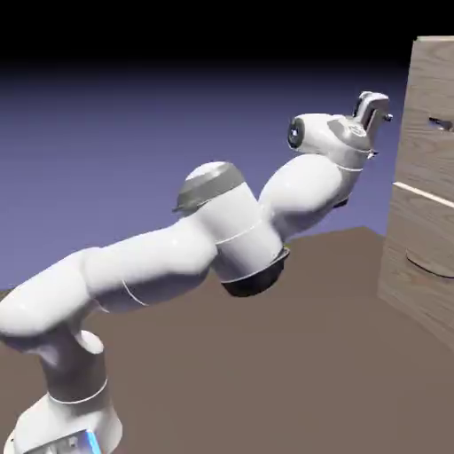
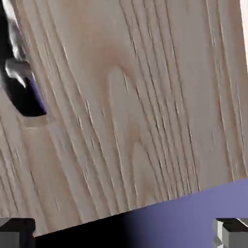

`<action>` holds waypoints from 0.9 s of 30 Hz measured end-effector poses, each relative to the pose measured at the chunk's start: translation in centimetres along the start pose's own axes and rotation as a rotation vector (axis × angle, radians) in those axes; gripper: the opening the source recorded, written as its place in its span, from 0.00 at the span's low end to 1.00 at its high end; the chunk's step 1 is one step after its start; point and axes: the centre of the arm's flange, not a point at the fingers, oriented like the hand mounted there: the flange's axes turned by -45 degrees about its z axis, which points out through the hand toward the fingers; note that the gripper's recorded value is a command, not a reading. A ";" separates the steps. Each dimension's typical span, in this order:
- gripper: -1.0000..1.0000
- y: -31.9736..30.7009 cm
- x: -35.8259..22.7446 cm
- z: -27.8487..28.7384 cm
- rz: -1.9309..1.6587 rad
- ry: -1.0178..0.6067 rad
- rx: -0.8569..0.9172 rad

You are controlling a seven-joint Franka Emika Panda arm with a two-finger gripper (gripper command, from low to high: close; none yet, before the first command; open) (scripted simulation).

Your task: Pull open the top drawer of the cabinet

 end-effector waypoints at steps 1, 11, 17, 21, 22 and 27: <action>0.50 -0.6 1.7 0.3 -0.034 0.027 0.023; 0.50 -2.5 6.3 3.9 -0.109 0.096 0.069; 0.00 -2.3 6.4 5.7 -0.111 0.098 0.067; 0.00 -2.2 6.2 4.0 -0.112 0.097 0.068; 0.00 -2.2 6.2 3.5 -0.112 0.097 0.068; 0.00 -2.0 5.9 0.7 -0.112 0.097 0.068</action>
